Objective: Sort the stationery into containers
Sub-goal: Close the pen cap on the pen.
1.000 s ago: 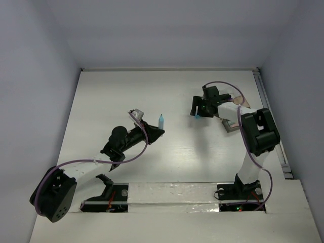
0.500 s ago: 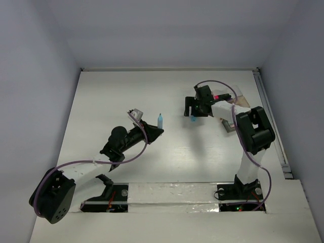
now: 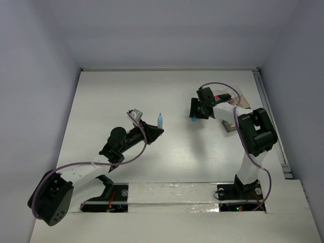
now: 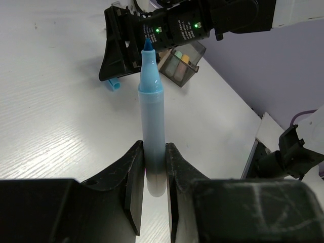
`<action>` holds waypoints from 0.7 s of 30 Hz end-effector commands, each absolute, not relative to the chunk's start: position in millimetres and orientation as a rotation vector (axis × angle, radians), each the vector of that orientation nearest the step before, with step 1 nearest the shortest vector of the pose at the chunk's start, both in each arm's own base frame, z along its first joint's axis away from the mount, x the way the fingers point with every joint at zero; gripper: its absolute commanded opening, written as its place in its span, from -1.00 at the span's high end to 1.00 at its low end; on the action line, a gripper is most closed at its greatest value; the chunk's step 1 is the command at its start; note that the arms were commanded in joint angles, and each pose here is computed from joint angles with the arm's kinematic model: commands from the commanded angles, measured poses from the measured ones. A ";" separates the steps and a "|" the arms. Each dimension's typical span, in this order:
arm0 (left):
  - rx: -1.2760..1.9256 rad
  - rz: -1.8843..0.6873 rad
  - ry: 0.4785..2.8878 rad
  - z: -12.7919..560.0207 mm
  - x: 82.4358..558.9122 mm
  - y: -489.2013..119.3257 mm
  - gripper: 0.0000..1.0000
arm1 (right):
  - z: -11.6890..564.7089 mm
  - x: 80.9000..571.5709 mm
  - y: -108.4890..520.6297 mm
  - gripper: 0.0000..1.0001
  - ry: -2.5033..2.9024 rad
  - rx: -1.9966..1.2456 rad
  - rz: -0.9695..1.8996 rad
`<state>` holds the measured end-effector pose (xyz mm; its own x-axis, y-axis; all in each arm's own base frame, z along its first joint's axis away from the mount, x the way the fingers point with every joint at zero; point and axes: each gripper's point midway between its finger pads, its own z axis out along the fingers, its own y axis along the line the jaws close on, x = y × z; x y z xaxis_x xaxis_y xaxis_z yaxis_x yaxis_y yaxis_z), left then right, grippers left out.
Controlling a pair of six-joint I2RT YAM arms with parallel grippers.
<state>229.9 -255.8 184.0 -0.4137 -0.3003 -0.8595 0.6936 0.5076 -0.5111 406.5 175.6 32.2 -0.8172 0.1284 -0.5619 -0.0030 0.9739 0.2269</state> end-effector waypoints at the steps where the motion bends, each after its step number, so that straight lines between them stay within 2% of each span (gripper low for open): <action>1: 0.365 -1.148 1.599 195.2 224.9 -256.3 1.00 | 32.8 397.6 178.6 -0.15 2.518 0.130 0.342; 6: 0.364 -1.148 1.592 197.4 225.0 -256.1 1.00 | 26.8 390.5 184.0 -0.11 2.529 0.151 0.461; 11: 0.373 -1.156 1.592 197.2 222.1 -258.0 1.00 | 16.3 384.7 188.7 0.01 2.547 0.178 0.577; 21: 0.370 -1.152 1.588 198.3 222.4 -257.3 1.00 | 6.1 387.2 182.3 0.15 2.557 0.220 0.599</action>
<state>225.0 -257.0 182.4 -0.4175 -0.2954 -0.8593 0.6983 0.5008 -0.5114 405.1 188.2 32.9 -0.8185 0.2670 -0.5087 -0.0027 0.8837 0.4681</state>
